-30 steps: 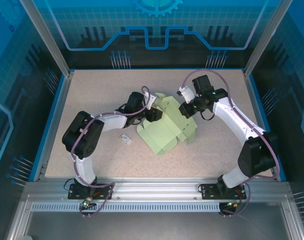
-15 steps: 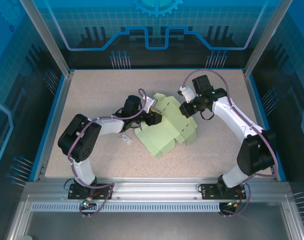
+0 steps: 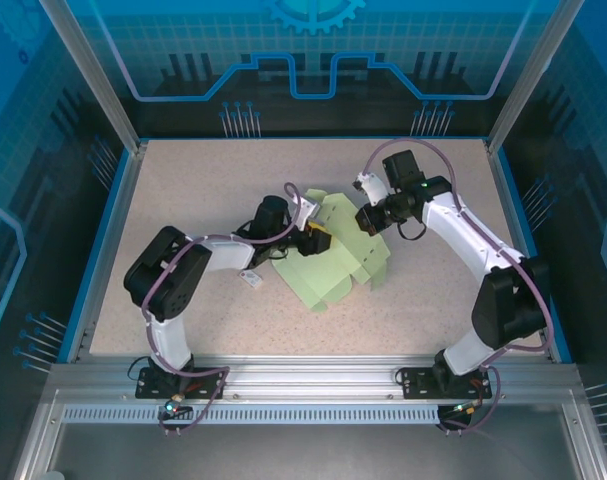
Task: Fold the paper box
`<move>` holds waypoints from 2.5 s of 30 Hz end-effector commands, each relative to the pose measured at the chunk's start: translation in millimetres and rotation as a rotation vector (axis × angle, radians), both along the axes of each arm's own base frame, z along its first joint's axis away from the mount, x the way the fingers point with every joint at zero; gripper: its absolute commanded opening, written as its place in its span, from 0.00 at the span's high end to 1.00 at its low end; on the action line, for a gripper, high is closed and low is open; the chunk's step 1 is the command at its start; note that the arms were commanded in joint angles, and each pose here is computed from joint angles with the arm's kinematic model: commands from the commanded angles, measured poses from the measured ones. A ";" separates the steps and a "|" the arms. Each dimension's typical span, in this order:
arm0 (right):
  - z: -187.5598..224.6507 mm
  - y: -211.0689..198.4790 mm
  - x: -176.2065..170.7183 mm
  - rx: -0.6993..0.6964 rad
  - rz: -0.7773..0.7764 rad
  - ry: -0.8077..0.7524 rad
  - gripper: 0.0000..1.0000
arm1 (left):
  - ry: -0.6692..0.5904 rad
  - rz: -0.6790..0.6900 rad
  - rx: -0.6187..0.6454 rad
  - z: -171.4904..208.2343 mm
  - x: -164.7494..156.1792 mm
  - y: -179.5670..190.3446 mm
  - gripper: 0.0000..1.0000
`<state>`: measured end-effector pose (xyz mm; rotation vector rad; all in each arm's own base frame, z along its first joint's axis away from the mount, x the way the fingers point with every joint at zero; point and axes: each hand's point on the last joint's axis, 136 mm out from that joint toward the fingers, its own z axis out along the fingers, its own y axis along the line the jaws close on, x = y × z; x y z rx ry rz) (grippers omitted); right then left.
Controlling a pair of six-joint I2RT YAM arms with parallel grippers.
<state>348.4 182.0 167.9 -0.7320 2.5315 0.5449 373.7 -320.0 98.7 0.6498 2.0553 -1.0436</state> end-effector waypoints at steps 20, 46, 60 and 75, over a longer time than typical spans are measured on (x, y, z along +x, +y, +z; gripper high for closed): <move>-1.6 -19.8 23.2 -0.418 0.027 -0.240 0.96 | 0.016 0.198 -0.100 38.4 3.0 61.0 0.46; -17.1 37.1 39.2 -0.947 0.335 -0.873 0.95 | 0.162 0.585 0.010 48.2 36.6 153.3 0.40; -42.5 41.3 51.5 -1.061 0.374 -1.031 0.95 | 0.263 0.665 0.141 7.8 88.9 164.2 0.42; -44.2 39.6 52.2 -1.049 0.364 -1.048 0.95 | 0.384 0.527 0.178 -38.1 92.5 139.8 0.43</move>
